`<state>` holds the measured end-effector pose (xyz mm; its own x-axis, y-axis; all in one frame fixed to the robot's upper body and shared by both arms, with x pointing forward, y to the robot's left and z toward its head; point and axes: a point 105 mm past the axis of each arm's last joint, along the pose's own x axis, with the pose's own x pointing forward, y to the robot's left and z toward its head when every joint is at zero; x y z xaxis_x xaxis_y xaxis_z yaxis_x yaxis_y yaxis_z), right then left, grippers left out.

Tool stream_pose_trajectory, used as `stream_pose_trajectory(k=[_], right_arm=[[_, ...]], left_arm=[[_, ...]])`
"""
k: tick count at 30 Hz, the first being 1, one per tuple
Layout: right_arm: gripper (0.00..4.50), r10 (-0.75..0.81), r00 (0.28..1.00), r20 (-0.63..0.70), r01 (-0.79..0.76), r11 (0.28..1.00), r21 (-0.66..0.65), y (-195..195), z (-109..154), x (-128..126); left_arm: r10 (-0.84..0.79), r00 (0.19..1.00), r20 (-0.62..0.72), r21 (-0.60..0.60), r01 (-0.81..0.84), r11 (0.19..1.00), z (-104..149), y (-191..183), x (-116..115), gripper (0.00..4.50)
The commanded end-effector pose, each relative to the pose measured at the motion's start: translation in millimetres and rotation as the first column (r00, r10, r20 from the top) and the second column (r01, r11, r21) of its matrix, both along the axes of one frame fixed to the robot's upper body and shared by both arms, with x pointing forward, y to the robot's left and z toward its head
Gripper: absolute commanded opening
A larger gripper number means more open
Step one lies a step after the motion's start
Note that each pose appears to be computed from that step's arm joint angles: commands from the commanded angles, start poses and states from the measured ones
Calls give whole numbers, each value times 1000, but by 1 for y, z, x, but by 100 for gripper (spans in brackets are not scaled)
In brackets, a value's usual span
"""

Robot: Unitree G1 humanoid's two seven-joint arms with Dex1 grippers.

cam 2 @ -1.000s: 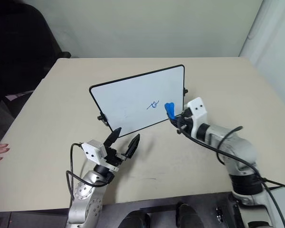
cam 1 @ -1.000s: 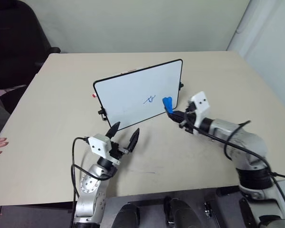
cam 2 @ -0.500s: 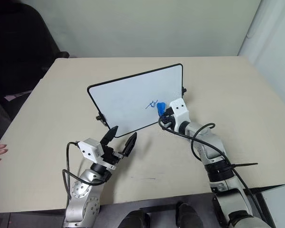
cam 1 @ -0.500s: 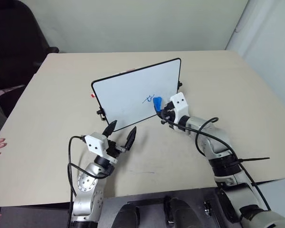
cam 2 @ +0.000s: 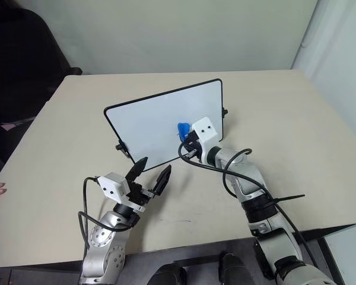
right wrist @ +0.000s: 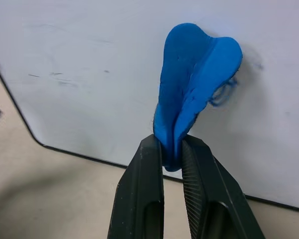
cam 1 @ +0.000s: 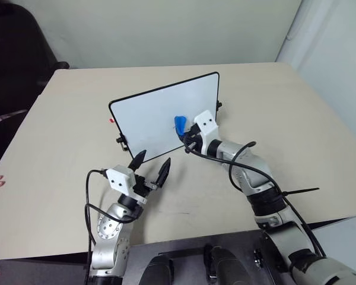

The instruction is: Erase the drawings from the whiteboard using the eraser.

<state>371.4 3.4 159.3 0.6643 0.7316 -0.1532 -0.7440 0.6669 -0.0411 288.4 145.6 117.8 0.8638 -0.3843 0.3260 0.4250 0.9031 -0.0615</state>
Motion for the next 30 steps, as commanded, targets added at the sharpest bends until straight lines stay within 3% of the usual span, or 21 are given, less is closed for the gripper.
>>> stream_pose_trajectory(k=[1, 9, 17, 30], right_arm=[[25, 39, 998, 58, -40, 999, 15, 14, 16, -5], [25, -197, 980, -4, 197, 980, -17, -24, -10, 31], [25, -404, 914, -45, 405, 914, 26, -66, -12, 54], [25, -83, 997, 6, 83, 996, 19, 13, 1, 16]], left_arm=[[7, 999, 43, 4, -8, 1000, 10, 0, -3, 450], [12, 999, 46, 12, -13, 1000, 11, 3, -2, 450], [13, 999, 46, 6, -13, 1000, 11, 3, -3, 450], [3, 999, 46, 0, -4, 1000, 12, 1, -6, 450]])
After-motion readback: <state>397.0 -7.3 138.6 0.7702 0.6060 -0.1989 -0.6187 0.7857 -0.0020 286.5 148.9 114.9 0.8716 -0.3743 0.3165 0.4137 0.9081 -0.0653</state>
